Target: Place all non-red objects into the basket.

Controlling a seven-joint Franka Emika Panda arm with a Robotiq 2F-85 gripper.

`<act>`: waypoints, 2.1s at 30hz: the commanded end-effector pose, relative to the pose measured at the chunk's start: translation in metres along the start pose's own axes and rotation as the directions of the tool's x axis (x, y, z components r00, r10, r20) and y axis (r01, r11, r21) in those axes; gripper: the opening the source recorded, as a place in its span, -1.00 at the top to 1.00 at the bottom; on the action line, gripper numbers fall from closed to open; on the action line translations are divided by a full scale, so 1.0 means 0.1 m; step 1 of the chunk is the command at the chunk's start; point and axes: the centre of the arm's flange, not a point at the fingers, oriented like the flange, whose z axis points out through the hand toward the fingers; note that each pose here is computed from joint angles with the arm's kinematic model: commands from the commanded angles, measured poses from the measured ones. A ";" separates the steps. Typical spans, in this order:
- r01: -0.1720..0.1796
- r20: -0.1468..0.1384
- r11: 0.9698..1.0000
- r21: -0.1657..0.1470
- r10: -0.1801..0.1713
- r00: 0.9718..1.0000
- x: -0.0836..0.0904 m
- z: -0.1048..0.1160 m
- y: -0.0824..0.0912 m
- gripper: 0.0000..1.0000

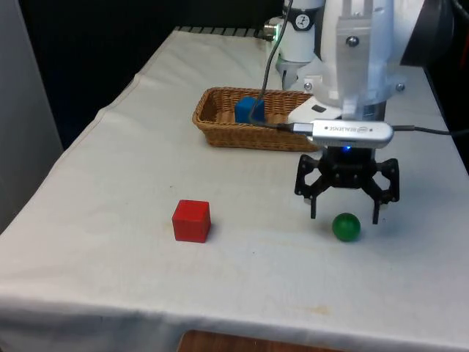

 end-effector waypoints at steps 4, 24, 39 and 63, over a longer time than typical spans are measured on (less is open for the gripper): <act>0.011 0.011 1.000 0.003 -0.011 1.000 0.00 0.10 0.01 -1.00; 0.013 0.019 1.000 -0.001 -0.013 1.000 -0.03 0.21 0.01 1.00; 0.030 0.021 1.000 -0.010 -0.029 0.999 -0.05 0.00 0.02 1.00; 0.094 0.042 0.995 -0.033 -0.093 0.995 -0.42 -0.70 0.08 1.00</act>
